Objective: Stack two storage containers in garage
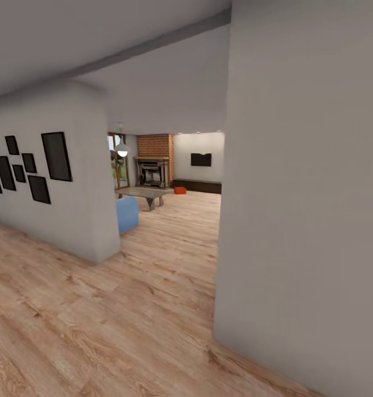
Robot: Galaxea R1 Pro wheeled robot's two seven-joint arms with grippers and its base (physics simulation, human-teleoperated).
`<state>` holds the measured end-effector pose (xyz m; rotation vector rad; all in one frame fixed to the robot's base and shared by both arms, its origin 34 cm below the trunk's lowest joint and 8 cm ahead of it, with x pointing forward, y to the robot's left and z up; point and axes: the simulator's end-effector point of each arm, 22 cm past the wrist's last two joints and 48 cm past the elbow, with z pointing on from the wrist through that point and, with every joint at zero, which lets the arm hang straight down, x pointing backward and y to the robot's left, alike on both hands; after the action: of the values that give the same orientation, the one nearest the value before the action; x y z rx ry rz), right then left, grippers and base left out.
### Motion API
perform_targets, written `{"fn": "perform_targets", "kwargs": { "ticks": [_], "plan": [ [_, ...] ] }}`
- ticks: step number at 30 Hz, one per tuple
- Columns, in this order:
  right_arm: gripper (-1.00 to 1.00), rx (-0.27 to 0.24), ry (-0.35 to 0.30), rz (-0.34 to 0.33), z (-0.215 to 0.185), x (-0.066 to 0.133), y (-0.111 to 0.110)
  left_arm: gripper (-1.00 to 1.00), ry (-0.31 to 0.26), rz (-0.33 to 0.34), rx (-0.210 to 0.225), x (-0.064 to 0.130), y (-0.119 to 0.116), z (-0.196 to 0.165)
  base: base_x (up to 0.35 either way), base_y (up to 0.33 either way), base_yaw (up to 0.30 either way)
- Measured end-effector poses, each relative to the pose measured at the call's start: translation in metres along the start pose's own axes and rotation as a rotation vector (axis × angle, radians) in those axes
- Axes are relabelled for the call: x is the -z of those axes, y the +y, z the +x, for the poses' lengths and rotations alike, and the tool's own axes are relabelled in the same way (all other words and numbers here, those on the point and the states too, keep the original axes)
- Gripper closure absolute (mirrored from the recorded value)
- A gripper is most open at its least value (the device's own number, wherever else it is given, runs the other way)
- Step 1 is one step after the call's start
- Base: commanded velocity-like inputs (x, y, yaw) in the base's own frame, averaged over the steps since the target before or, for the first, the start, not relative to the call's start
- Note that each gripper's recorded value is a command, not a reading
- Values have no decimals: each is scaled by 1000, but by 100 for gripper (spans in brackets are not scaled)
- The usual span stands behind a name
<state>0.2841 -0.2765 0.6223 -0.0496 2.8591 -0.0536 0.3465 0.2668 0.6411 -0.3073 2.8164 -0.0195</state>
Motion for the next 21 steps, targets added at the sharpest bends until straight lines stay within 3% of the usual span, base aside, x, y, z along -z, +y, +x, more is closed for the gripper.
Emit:
{"fn": "perform_targets", "kwargs": {
  "ticks": [21],
  "plan": [
    [-100, -4, 0, 0, 0, 0, 0, -100, -3, 0, 0, 0, 0, -1, 323, 0, 264]
  ]
}}
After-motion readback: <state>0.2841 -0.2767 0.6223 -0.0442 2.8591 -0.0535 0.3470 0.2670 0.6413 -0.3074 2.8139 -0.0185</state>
